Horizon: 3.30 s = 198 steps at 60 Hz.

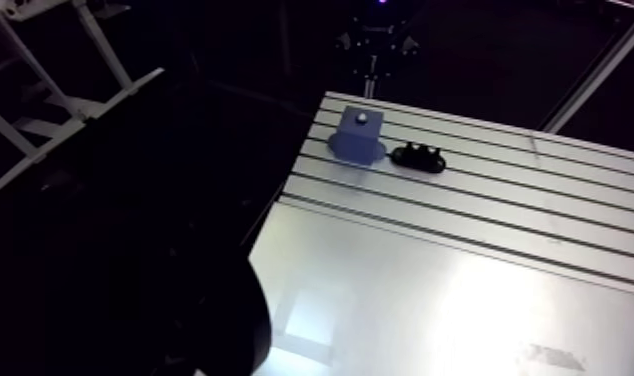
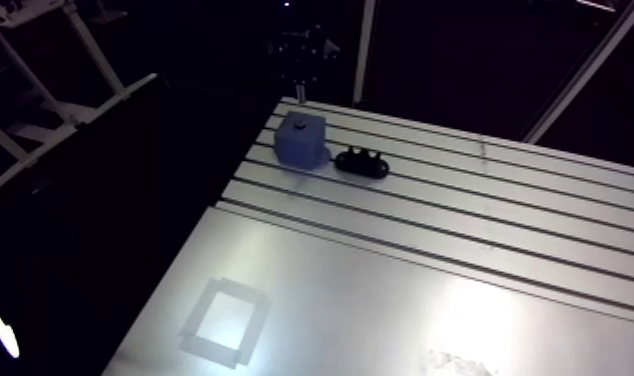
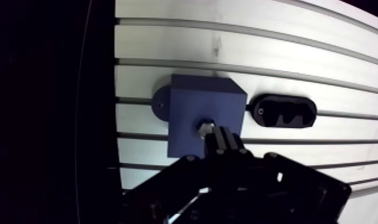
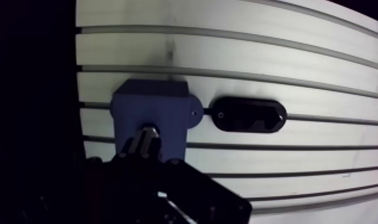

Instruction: Pick up the M10 bolt and insert it into the hex recess until seated.

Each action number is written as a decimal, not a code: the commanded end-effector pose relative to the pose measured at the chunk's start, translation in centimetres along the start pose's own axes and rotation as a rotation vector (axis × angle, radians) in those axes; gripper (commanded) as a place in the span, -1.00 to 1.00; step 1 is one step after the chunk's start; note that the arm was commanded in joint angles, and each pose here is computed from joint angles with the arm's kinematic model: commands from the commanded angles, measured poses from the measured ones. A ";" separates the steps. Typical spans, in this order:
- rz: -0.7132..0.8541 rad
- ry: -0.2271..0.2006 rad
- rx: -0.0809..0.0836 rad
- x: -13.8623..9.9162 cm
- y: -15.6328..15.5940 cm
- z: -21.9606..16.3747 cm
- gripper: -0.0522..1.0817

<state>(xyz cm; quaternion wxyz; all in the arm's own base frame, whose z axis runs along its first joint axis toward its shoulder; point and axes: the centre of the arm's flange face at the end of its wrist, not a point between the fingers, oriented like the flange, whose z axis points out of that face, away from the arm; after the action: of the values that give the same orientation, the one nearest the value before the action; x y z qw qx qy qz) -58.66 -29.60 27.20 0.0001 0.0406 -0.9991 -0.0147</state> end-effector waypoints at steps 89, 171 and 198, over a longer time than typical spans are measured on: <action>-0.006 -0.083 -0.006 -0.2 -0.3 2.6 0.99; -0.010 -0.094 -0.014 -0.1 -0.4 3.7 0.99; -0.016 -0.100 -0.015 0.0 -0.4 4.2 0.99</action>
<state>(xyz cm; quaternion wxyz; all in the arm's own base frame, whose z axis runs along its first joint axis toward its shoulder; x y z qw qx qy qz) -58.57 -29.88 23.06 -0.0498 0.0465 -0.9974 -0.0244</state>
